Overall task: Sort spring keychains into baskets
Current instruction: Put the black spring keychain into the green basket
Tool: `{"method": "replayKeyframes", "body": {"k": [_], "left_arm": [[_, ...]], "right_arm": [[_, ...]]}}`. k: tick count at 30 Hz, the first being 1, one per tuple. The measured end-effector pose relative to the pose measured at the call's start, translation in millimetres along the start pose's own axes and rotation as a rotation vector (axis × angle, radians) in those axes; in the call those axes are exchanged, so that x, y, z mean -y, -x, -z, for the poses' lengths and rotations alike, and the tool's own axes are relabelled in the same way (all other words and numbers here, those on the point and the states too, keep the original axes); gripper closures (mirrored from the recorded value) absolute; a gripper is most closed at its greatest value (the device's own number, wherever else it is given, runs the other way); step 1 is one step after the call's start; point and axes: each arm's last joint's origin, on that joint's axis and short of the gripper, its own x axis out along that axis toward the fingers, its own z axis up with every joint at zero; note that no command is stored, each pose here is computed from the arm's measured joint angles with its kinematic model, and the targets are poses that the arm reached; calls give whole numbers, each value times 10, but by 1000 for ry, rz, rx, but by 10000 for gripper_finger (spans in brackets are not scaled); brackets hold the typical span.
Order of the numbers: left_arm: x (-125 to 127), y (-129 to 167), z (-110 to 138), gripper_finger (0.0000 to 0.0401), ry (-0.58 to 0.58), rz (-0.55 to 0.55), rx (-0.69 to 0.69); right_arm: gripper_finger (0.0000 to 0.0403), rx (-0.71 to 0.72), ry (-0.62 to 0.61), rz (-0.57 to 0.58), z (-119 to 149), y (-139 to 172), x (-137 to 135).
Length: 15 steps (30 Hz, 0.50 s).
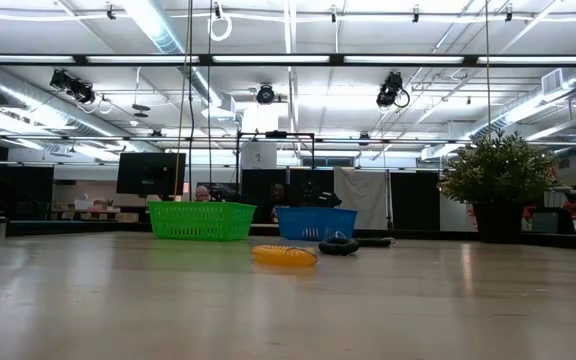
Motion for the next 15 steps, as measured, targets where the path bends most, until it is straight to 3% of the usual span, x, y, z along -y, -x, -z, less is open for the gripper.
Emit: {"method": "replayKeyframes", "body": {"k": [7,15], "left_arm": [[29,-217,186,397,47,-97,26],[-152,-604,-119,397,54,-320,41]], "right_arm": [[298,6,-1,0,-6,0,0],[298,13,-2,0,-13,0,0]]}}
